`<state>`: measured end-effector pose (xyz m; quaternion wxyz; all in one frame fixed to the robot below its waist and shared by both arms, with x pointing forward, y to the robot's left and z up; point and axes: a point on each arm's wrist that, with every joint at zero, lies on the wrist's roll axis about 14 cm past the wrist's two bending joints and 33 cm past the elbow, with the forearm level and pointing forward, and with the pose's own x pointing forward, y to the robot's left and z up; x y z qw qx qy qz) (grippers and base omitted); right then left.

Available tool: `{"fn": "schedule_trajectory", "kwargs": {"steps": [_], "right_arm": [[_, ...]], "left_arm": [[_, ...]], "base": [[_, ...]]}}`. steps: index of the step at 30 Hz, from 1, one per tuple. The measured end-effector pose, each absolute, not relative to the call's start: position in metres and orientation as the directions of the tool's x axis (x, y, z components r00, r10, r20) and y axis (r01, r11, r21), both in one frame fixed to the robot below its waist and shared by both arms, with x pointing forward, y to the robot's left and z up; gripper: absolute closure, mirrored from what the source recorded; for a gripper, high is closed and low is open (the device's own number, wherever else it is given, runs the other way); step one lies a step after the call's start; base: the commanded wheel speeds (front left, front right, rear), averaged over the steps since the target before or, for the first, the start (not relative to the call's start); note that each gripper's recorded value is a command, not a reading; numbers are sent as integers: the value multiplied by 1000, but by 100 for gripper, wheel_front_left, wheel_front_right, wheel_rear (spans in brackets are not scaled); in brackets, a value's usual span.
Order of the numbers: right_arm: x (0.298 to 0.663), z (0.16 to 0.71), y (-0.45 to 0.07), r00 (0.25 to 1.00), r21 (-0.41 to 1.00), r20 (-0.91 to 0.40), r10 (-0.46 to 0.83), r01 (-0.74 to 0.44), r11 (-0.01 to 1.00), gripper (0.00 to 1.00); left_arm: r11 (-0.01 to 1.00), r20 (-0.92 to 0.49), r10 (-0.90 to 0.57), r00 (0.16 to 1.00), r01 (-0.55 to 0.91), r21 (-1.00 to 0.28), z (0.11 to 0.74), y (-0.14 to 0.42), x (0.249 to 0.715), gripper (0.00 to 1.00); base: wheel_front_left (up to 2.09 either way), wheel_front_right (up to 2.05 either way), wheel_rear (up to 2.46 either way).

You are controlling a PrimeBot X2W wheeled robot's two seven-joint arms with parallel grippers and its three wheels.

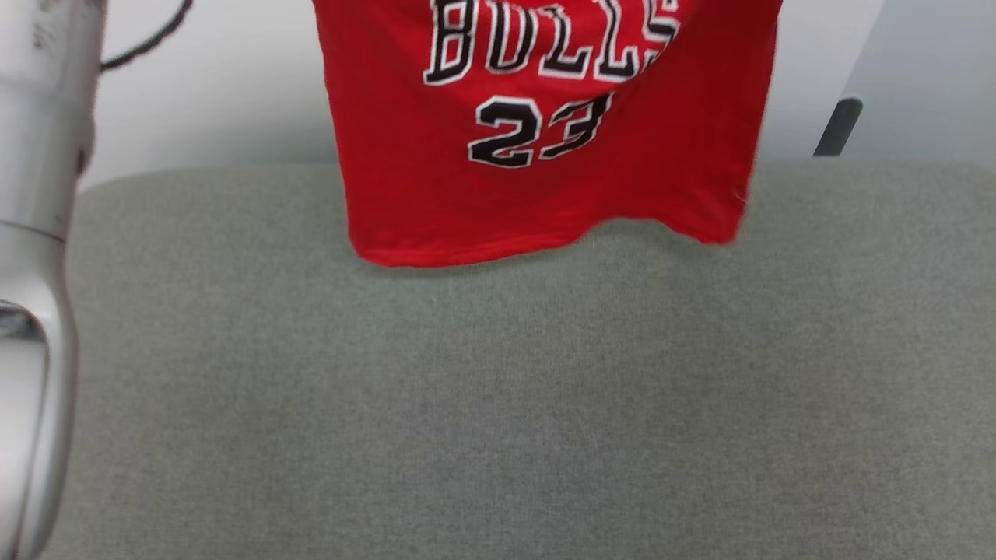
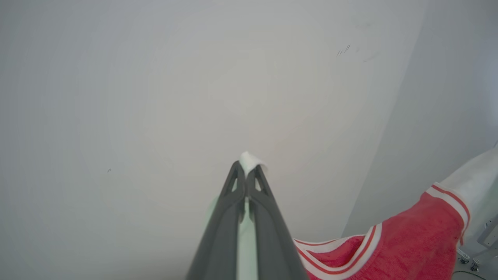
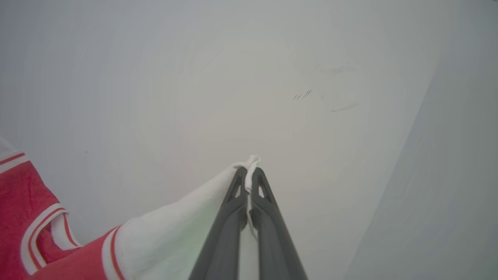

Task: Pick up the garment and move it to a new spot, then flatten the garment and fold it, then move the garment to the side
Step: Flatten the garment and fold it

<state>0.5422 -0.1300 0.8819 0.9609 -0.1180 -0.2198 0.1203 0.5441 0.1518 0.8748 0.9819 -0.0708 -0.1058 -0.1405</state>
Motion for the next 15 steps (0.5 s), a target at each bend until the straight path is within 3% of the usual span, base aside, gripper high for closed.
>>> {"fn": "schedule_trajectory", "kwargs": {"steps": [11, 15], "right_arm": [[607, 869, -136, 879, -272, 391, 271, -171, 947, 100], [639, 855, -147, 853, -300, 454, 259, -128, 945, 100]], "left_arm": [[965, 299, -245, 922, 263, -21, 877, 155, 608, 100], [965, 378, -236, 895, 262, -19, 870, 150, 642, 100]], "base": [[0, 0, 0], [0, 0, 0]]}}
